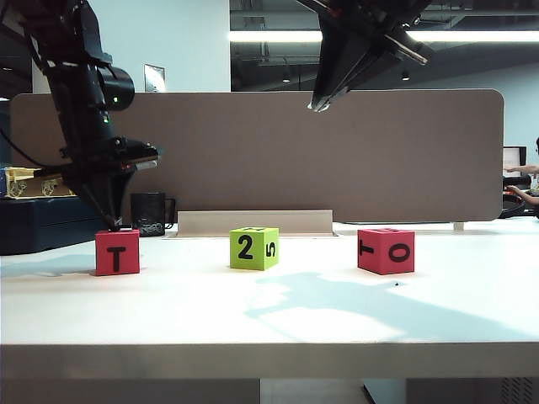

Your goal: Select the appropriate blocks from the scattered letter blocks on the table and arrange them in a row to spell out "THU".

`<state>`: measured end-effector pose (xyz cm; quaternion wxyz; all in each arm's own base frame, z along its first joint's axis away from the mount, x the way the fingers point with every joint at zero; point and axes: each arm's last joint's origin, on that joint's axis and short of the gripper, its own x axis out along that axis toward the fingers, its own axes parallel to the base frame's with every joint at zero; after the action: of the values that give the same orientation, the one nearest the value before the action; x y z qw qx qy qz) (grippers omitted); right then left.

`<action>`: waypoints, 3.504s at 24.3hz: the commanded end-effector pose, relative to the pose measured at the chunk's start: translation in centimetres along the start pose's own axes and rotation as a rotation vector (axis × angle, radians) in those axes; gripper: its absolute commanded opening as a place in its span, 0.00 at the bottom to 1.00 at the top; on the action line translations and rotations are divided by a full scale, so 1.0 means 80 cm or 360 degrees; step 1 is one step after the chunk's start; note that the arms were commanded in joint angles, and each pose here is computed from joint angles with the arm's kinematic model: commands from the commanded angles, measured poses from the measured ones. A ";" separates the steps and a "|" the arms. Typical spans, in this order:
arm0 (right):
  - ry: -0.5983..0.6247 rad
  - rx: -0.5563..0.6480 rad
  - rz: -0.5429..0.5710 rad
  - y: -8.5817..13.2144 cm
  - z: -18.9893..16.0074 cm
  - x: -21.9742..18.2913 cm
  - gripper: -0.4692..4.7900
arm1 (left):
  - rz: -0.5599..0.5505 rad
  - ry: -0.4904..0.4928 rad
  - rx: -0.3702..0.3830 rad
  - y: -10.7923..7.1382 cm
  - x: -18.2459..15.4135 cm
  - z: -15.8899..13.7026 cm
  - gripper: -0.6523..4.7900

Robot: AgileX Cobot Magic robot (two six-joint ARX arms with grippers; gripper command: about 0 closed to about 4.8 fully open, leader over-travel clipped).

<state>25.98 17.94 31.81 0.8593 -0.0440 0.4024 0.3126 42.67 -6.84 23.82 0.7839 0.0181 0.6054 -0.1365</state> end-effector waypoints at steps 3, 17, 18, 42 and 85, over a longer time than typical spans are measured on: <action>-0.0032 -0.0010 0.0001 0.001 0.003 -0.002 0.08 | -0.0005 -0.0035 0.0007 0.000 0.004 0.004 0.11; -0.0014 -0.0006 -0.0001 0.001 0.002 -0.002 0.08 | 0.0084 -0.0120 0.0016 0.008 0.034 0.018 0.11; -0.0014 -0.0006 0.0000 0.001 0.002 -0.002 0.08 | 0.0093 -0.0127 0.0018 0.009 0.039 0.019 0.11; -0.0007 -0.0001 -0.0002 0.001 0.001 -0.002 0.08 | 0.0373 -0.0613 -0.0006 0.011 0.000 0.055 0.39; -0.0074 0.0190 -0.0503 -0.101 0.010 0.047 0.08 | -0.0046 -0.0251 -0.0031 -0.070 -0.005 0.027 0.71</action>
<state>32.82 14.08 27.93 0.9056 -0.0512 0.3909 0.1565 43.51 -11.76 25.30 0.8278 -0.0067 0.5474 -0.1225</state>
